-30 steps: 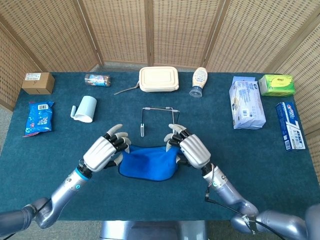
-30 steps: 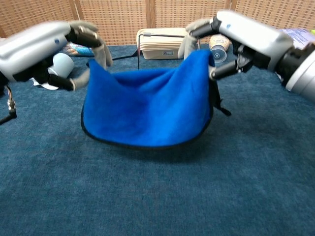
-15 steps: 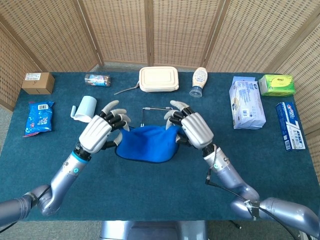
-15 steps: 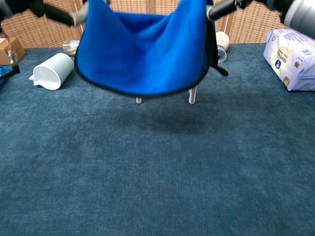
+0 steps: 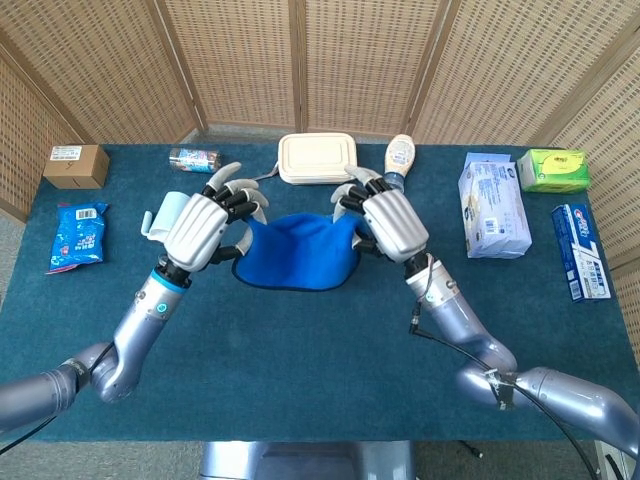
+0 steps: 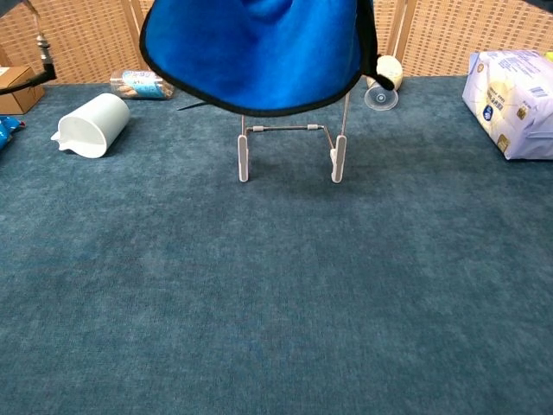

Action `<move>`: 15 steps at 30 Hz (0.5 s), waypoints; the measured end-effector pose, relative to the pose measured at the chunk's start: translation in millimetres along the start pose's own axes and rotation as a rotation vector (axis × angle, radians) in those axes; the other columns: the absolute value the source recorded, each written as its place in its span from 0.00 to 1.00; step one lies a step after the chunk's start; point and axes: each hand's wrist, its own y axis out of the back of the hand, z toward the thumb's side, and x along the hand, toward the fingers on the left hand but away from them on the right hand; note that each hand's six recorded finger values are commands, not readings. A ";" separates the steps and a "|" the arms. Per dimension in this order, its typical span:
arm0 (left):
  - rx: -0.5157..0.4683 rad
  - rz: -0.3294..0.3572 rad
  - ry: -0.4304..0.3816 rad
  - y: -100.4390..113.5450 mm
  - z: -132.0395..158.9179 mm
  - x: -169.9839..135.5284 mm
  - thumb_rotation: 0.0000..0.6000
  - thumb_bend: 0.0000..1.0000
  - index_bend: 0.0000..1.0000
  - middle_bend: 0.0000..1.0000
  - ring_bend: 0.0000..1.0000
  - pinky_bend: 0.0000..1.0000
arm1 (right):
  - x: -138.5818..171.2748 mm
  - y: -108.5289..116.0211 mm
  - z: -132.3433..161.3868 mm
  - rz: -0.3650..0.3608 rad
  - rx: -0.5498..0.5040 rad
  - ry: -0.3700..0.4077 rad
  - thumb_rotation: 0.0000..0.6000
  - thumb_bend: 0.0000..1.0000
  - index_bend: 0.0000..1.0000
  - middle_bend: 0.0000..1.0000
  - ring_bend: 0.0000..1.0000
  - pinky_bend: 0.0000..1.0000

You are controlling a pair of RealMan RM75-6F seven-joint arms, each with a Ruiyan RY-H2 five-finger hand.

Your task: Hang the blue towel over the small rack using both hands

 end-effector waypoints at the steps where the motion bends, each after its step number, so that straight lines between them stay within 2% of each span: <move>1: -0.001 0.004 0.003 0.2 -0.8 3.2 1.00 0.60 0.81 0.43 0.29 0.11 | -2.1 1.6 -1.2 -0.003 0.003 -0.003 1.00 0.51 0.84 0.38 0.12 0.17; 15: -0.014 0.051 0.016 5.3 -7.1 43.9 1.00 0.59 0.81 0.42 0.28 0.11 | -36.4 23.8 -18.1 -0.050 0.057 -0.051 1.00 0.51 0.83 0.38 0.12 0.17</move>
